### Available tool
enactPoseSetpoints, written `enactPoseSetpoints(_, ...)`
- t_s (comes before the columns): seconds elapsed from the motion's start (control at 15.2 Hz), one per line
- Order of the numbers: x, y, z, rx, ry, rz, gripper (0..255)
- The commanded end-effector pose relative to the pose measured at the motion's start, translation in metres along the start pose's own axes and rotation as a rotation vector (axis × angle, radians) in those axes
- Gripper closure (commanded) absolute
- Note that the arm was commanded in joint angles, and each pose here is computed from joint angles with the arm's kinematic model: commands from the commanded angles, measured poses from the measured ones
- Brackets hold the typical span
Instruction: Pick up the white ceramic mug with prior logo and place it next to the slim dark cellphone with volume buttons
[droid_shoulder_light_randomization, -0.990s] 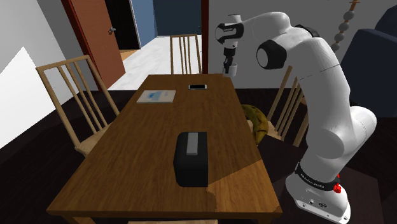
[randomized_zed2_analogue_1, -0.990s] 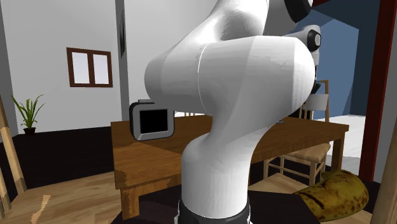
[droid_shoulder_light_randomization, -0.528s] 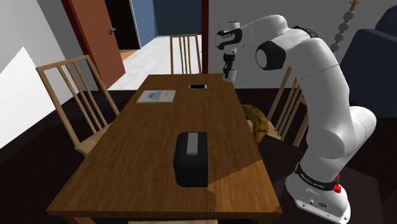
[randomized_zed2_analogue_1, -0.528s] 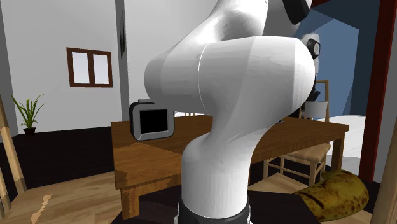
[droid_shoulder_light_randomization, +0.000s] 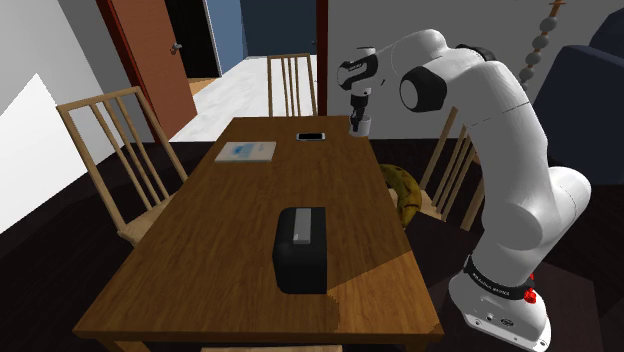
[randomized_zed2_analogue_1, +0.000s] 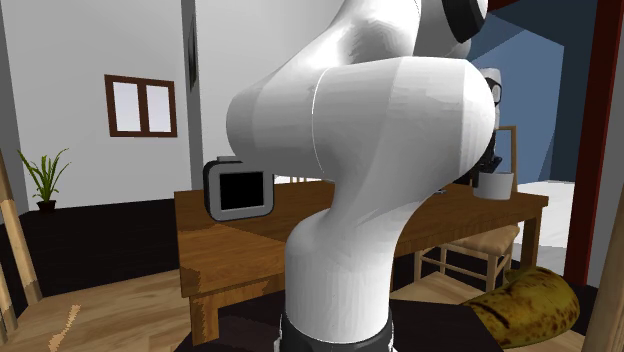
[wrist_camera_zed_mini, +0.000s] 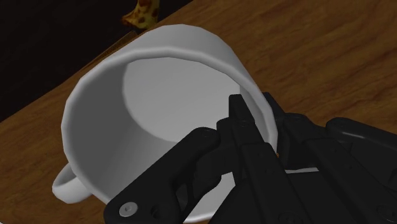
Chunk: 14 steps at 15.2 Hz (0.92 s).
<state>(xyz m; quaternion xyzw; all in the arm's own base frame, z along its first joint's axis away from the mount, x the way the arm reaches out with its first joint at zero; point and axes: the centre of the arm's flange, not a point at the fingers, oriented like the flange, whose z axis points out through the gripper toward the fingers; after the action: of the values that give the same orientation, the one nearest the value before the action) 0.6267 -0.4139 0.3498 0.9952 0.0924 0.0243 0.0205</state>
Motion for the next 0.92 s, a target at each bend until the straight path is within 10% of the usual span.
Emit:
enactPoseSetpoints(0.0,0.000,0.000,0.003,-0.001,0.001,0.000,255)
enactPoseSetpoints(0.4,0.000,0.000,0.003,-0.001,0.001,0.000,255)
enactPoseSetpoints(0.46,0.000,0.000,0.003,-0.001,0.001,0.000,0)
enactPoseSetpoints(0.86,0.000,0.000,-0.010,-0.001,0.001,0.000,0)
